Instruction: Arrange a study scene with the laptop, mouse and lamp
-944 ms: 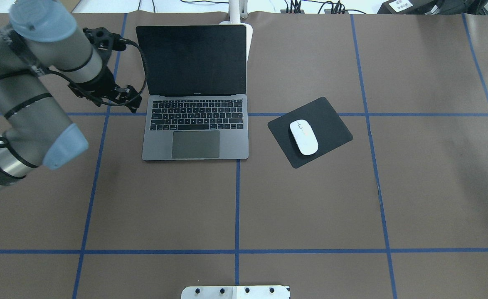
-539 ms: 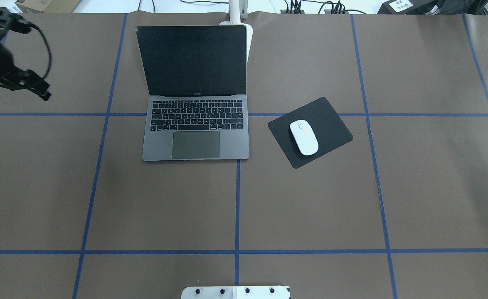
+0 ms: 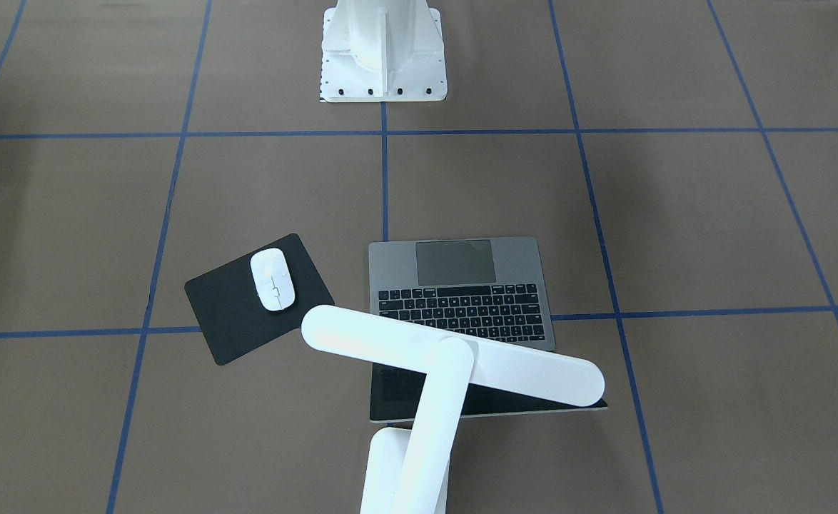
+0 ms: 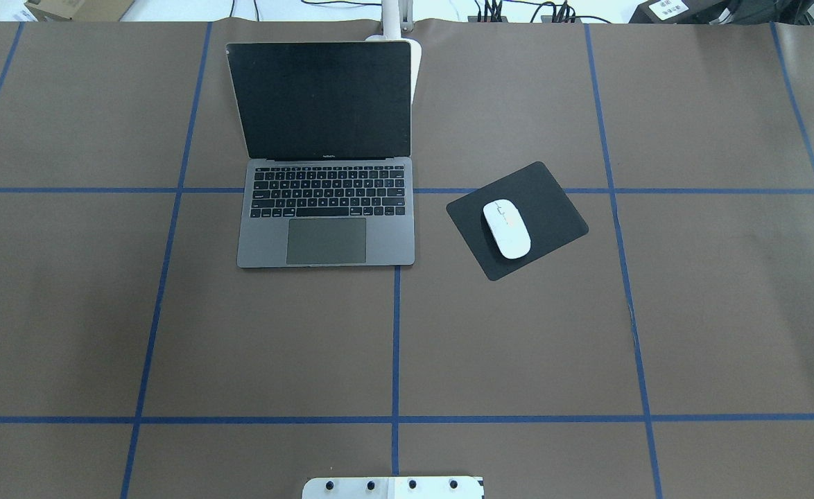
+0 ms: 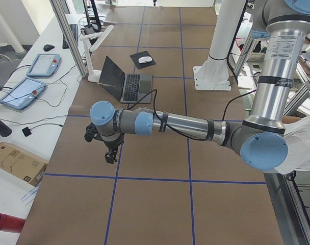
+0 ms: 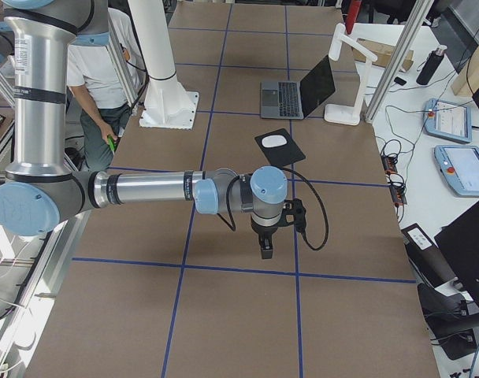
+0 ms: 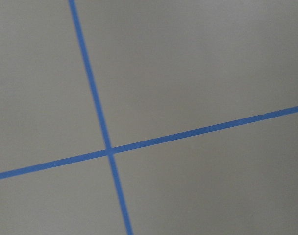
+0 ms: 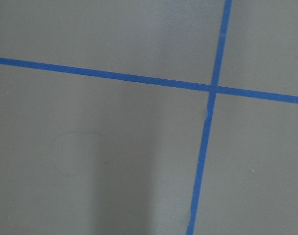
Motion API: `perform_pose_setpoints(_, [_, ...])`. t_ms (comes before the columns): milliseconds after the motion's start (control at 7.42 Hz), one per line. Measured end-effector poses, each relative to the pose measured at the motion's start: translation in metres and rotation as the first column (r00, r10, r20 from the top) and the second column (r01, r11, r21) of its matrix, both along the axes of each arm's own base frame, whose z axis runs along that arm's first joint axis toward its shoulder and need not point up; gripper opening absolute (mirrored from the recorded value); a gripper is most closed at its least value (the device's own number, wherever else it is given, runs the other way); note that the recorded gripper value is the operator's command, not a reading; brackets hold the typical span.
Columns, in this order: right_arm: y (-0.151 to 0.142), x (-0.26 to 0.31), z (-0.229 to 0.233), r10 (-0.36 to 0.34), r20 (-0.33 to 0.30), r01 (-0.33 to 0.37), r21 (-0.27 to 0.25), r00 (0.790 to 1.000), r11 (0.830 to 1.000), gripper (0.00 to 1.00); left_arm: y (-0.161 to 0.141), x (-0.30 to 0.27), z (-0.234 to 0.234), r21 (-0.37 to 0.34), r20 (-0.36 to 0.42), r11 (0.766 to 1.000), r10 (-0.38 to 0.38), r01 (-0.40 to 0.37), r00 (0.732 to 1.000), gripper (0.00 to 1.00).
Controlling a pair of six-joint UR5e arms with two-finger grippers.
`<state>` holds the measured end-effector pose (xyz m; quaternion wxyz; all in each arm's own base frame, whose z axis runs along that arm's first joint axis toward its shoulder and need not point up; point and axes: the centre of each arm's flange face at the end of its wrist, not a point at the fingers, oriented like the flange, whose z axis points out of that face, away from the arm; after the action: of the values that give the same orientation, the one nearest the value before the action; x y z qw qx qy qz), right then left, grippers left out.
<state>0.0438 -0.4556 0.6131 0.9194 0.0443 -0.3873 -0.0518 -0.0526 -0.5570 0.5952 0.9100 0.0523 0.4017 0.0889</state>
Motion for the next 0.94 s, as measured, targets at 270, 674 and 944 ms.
perform_pose_setpoints(270, [0.005, 0.010, 0.001, 0.011, -0.011, -0.011, 0.008, 1.000, 1.000, 0.99, 0.011, -0.025, 0.040, -0.043, 0.058, 0.999, 0.001, 0.002, 0.998, 0.99])
perform_pose_setpoints(674, [0.006, 0.012, -0.001, 0.014, -0.038, -0.014, 0.017, 0.999, 1.000, 0.99, 0.040, -0.030, 0.069, -0.069, 0.071, 0.998, -0.005, 0.010, 0.997, 0.99])
perform_pose_setpoints(944, [0.009, 0.012, 0.000, 0.013, -0.042, -0.012, 0.015, 0.999, 1.000, 0.99, 0.062, -0.030, 0.087, -0.082, 0.071, 0.997, -0.009, 0.015, 0.997, 0.99])
